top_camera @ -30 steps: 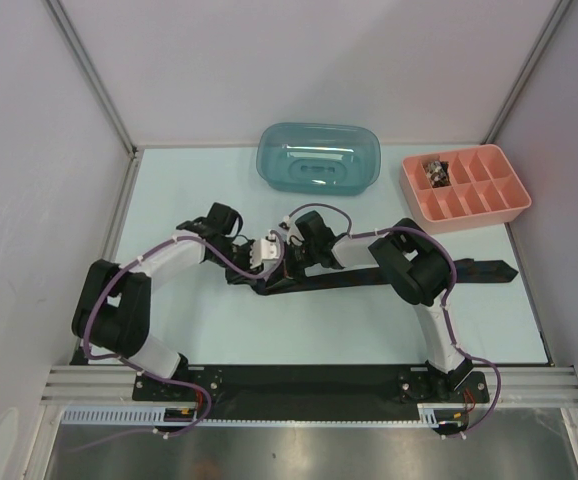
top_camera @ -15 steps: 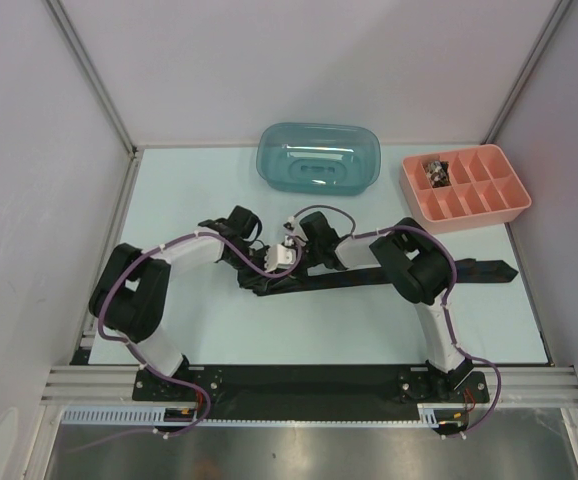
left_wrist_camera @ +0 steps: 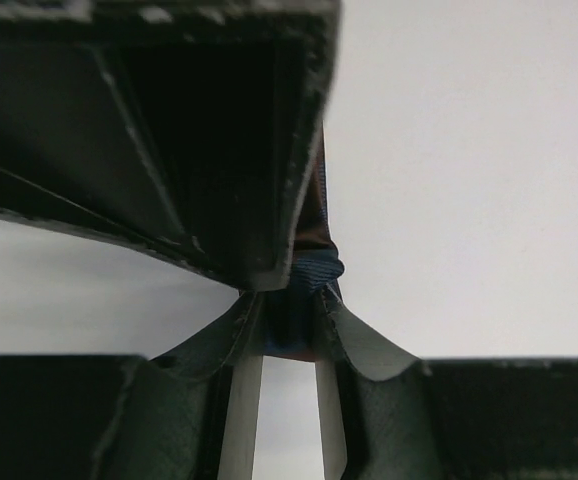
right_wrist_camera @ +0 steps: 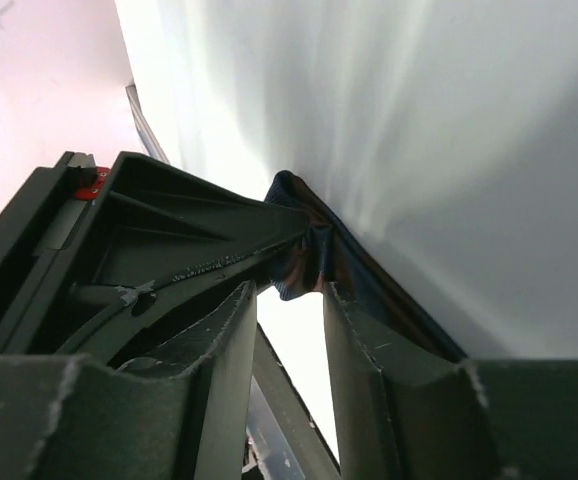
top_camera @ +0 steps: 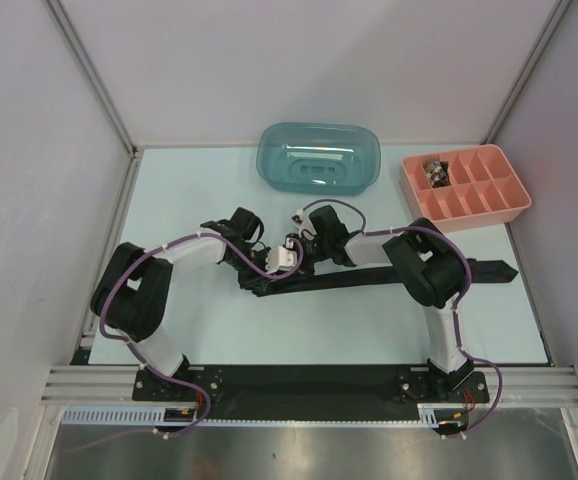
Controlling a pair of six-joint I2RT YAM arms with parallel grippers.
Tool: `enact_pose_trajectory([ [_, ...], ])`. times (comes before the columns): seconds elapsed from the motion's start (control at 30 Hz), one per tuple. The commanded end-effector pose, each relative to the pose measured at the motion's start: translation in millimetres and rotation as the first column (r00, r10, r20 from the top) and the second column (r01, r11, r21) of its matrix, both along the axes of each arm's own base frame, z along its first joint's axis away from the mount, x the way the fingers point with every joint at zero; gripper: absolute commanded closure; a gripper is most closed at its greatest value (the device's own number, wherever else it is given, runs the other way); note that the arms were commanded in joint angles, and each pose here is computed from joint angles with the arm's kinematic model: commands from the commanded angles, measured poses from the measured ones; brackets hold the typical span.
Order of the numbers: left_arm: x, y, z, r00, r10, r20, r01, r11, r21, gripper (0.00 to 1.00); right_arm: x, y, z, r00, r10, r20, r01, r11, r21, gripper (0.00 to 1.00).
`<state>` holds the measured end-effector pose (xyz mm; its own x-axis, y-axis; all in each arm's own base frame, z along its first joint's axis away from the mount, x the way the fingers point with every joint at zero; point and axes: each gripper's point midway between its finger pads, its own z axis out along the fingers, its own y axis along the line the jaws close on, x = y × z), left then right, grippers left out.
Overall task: Roll the ties
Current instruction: Roll the tie at the center of the board.
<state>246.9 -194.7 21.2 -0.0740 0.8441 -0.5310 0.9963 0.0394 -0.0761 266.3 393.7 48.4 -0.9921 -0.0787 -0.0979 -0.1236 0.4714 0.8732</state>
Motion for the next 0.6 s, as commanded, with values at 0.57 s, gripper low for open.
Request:
enact_pose_trajectory([
  [0.57,-4,4,-3,0.999,0.034,-0.004,-0.034,0.999,-0.014,0.52,-4,8,-18,0.999,0.029,-0.017,-0.029,0.999,-0.024,1.00],
])
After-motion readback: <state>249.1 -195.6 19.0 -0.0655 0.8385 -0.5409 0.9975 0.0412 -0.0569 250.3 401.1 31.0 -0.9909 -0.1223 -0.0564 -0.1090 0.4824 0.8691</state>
